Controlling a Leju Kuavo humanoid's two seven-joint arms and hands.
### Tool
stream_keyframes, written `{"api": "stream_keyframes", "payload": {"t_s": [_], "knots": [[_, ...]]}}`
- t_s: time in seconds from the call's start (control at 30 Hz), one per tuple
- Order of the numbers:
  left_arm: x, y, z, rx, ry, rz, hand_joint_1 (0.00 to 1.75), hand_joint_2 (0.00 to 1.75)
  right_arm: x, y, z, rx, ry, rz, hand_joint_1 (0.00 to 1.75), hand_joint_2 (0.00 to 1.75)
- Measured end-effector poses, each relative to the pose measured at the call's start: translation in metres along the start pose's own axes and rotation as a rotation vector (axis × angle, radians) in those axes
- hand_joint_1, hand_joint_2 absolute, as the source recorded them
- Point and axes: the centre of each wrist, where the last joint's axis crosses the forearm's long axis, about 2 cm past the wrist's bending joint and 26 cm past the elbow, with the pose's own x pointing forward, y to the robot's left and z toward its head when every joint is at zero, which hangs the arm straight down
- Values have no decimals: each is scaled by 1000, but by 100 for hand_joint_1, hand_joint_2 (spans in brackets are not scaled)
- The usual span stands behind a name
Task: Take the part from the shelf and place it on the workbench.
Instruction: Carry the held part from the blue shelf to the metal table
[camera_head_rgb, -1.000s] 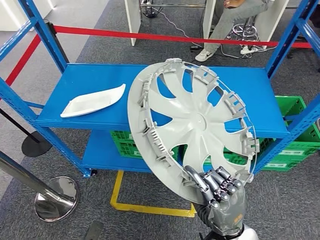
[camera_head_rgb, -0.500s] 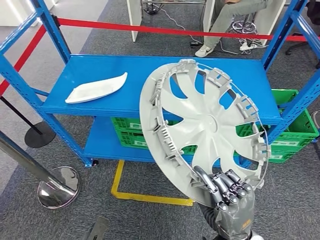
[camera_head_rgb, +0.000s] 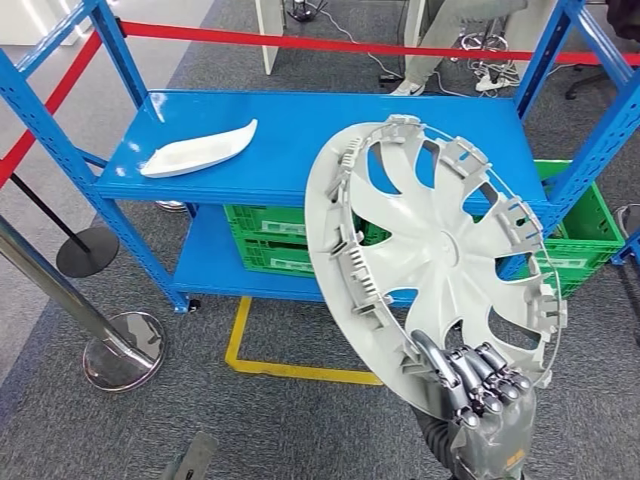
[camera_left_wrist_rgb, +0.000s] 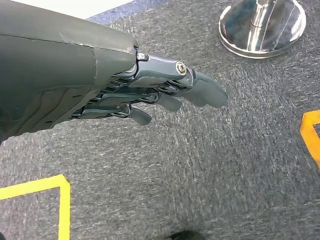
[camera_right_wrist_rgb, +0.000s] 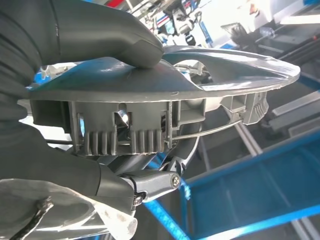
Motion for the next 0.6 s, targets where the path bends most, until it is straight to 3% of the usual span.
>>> {"api": "stream_keyframes", "payload": {"t_s": [0.6], "knots": [[-1, -1, 1, -15, 4, -21, 0, 175, 4, -7, -1, 0, 29, 19, 175, 175]]}}
